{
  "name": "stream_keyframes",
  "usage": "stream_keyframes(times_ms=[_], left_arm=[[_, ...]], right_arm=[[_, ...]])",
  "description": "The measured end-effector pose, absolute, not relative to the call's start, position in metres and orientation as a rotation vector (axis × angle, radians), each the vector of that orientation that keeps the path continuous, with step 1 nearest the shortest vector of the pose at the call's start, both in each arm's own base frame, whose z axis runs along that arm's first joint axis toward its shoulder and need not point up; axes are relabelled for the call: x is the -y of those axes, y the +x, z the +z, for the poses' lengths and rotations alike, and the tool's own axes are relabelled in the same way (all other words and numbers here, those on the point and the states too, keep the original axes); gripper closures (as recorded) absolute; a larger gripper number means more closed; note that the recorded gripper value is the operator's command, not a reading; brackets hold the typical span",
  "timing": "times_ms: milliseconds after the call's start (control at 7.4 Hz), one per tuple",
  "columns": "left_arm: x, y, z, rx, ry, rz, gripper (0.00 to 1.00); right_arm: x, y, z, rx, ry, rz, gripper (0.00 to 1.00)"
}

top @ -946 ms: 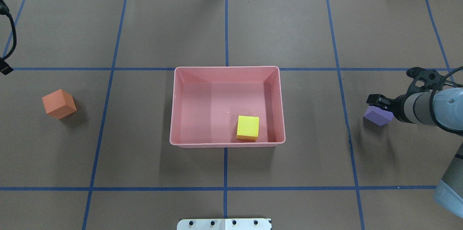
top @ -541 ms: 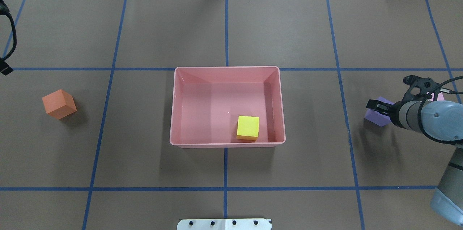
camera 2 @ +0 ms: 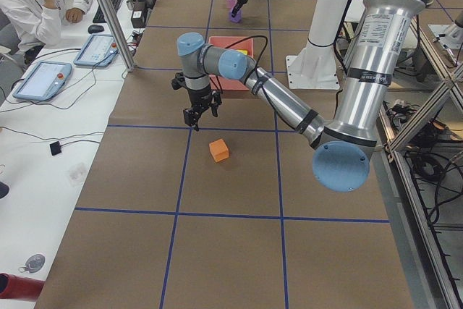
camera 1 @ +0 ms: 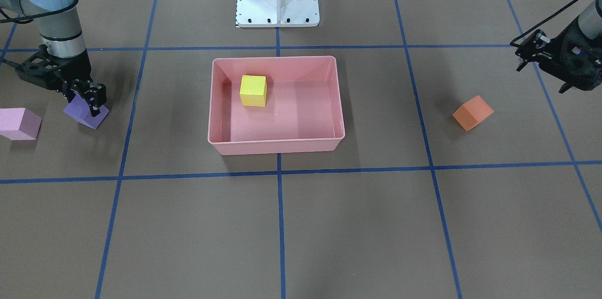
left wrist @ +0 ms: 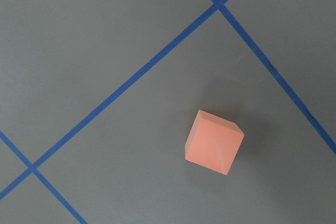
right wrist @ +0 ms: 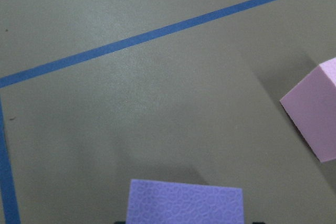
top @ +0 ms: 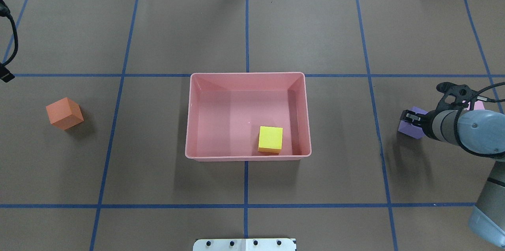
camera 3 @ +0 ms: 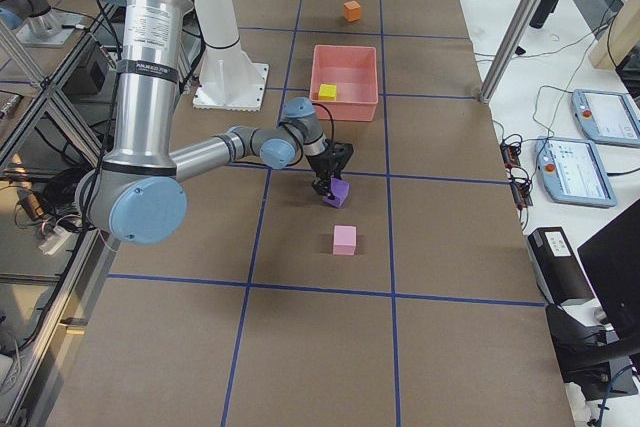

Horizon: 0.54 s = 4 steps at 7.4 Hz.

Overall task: Place blocks into pink bin with both arms
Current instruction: 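Close the right gripper on the purple cube, then carry the purple cube with the right gripper into the pink bin and release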

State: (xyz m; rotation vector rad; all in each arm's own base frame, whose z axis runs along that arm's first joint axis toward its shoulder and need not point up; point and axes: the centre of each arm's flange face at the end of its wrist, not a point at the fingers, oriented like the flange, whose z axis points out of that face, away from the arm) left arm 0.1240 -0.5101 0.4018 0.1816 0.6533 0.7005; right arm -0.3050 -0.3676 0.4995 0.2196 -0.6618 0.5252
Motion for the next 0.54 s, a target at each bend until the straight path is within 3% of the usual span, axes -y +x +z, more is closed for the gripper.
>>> stream_keyframes(times_ms=[541], left_arm=[[0.499, 0.046, 0.469, -0.640, 0.117, 0.529, 0.00]], right_arm=[[0.400, -0.292, 0.394, 0.897, 0.127, 0.511, 1.00]])
